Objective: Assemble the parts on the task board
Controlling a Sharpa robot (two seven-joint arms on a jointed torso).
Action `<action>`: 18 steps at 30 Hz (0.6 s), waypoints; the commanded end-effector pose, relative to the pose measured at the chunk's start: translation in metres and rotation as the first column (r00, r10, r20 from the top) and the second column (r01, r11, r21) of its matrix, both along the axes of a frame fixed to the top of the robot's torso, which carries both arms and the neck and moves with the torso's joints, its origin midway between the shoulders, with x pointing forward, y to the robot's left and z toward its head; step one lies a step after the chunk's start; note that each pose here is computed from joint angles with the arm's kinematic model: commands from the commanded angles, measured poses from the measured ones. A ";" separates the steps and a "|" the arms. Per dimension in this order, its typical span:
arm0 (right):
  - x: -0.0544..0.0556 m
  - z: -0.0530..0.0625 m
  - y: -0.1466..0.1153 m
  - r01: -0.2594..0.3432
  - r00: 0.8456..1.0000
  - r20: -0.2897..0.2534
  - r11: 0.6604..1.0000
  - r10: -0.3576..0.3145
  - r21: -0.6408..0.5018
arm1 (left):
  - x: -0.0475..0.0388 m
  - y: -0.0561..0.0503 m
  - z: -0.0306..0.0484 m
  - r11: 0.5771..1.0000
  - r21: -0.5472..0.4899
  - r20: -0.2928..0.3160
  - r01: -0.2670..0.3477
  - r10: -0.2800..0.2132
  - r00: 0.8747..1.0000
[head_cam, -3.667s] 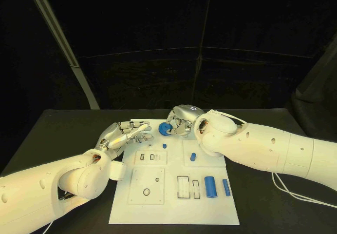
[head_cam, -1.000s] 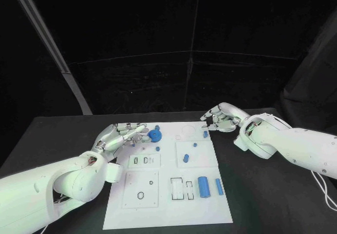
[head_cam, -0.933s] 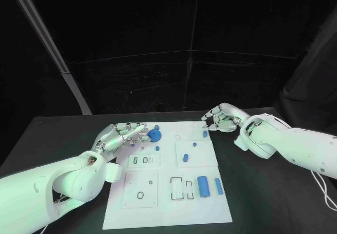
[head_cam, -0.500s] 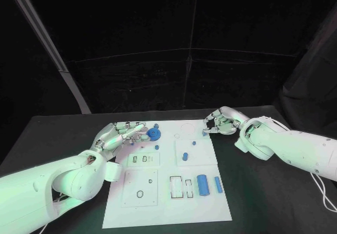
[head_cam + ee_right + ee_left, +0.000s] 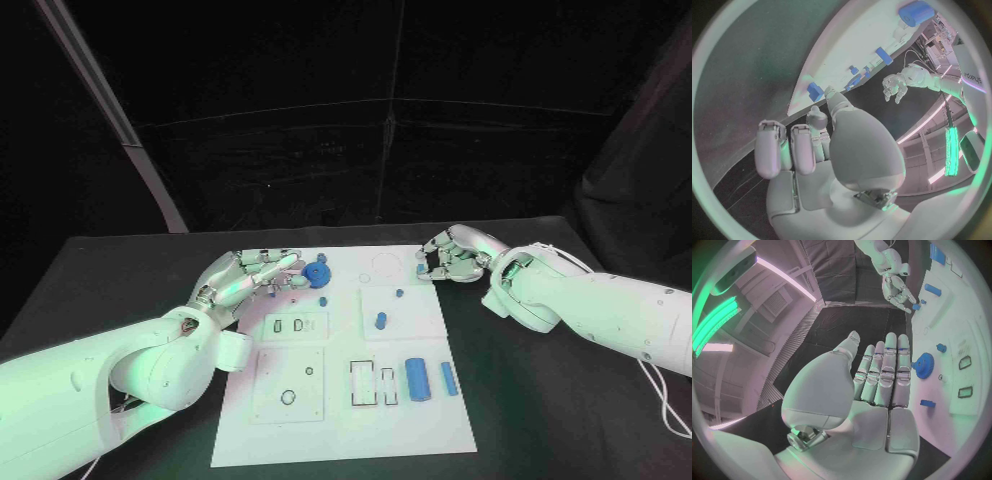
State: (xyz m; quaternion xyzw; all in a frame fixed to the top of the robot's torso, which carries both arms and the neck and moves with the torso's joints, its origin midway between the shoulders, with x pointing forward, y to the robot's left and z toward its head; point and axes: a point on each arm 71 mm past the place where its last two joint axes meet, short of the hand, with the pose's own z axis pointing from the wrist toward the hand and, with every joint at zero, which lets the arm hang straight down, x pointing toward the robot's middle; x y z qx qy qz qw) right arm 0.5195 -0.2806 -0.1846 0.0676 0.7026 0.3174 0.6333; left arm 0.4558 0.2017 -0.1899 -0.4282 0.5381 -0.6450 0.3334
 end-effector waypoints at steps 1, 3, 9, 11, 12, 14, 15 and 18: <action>0.000 -0.002 0.002 -0.019 1.000 -0.010 1.000 0.019 -0.017 | -0.0003 -0.001 0.0014 1.000 -0.004 0.010 0.014 -0.014 1.000; 0.000 -0.003 0.003 -0.020 1.000 -0.012 1.000 0.020 -0.018 | -0.0002 -0.001 0.0014 1.000 -0.004 0.010 0.014 -0.014 1.000; 0.001 -0.005 0.003 -0.014 1.000 -0.015 1.000 0.014 -0.023 | -0.0002 -0.001 0.0013 1.000 -0.003 0.009 0.014 -0.014 1.000; 0.002 -0.006 0.003 -0.013 1.000 -0.015 1.000 0.012 -0.024 | -0.0001 -0.001 0.0013 1.000 -0.003 0.009 0.014 -0.014 1.000; 0.002 -0.006 0.003 -0.012 1.000 -0.016 1.000 0.011 -0.024 | -0.0001 -0.001 0.0012 1.000 -0.003 0.009 0.014 -0.014 1.000; 0.002 -0.006 0.003 -0.011 1.000 -0.017 1.000 0.010 -0.026 | -0.0001 -0.001 0.0012 1.000 -0.003 0.009 0.014 -0.014 1.000; 0.002 -0.007 0.003 -0.010 1.000 -0.018 1.000 0.010 -0.027 | -0.0001 -0.001 0.0012 1.000 -0.003 0.009 0.014 -0.014 1.000; 0.003 -0.007 0.003 -0.009 1.000 -0.020 0.999 0.009 -0.031 | -0.0001 -0.001 0.0012 1.000 -0.004 0.009 0.015 -0.015 1.000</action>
